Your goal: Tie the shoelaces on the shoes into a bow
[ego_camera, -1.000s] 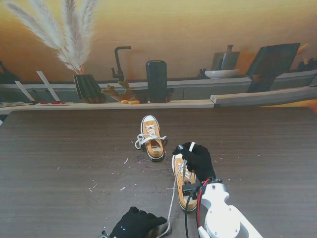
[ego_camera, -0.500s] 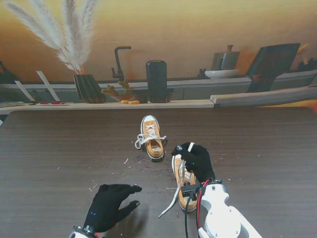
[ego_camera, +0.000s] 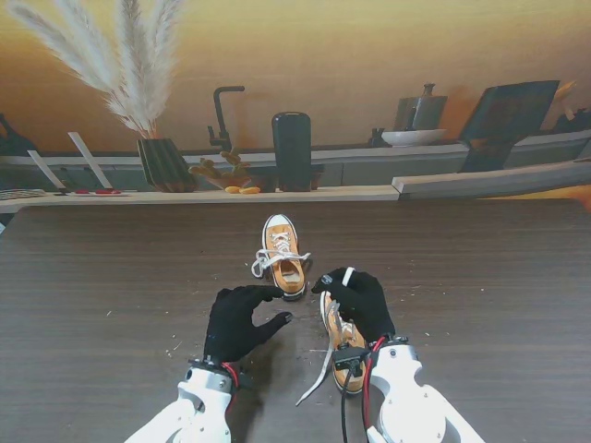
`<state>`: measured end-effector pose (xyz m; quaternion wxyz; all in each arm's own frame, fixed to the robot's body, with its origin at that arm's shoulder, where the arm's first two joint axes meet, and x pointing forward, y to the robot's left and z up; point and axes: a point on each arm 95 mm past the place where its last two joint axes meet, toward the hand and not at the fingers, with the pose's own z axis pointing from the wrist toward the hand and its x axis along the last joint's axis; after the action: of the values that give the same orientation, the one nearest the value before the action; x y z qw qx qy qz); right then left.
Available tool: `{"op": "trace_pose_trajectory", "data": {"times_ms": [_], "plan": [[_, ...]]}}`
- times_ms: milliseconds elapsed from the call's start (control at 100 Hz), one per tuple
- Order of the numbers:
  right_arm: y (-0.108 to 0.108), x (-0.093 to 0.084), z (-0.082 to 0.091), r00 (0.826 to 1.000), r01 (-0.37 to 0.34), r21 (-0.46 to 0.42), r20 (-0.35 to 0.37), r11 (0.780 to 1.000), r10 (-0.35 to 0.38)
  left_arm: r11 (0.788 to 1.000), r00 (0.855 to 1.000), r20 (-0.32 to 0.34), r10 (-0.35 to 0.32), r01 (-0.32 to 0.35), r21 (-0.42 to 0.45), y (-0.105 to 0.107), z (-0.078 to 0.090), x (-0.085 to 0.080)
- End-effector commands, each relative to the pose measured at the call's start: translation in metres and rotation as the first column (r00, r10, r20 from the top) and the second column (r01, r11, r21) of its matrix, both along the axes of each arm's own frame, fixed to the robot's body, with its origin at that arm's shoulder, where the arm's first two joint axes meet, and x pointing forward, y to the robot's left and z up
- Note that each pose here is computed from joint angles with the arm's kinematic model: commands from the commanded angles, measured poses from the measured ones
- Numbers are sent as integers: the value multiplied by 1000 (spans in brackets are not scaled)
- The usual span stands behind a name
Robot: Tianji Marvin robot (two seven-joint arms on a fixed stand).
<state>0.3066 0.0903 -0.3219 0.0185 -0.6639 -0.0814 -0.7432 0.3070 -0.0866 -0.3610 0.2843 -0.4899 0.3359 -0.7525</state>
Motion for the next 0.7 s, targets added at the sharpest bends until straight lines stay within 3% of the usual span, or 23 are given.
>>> {"op": "trace_pose_trajectory", "data": {"times_ms": [0,230,690], "plan": [[1,-1,1,1000,-21,-3,8,1000,21,999,1000,-14,-2,2,-35,-11,1,5],[0,-2,0,999,-35,-19,21,999,35,998,999,-45,-1,-2,-64,-30,-7,13],[-2,-5,-1,999,-47,-43,25,998,48,989,991,-105,-80,66,-130,-50,-22,14]]}}
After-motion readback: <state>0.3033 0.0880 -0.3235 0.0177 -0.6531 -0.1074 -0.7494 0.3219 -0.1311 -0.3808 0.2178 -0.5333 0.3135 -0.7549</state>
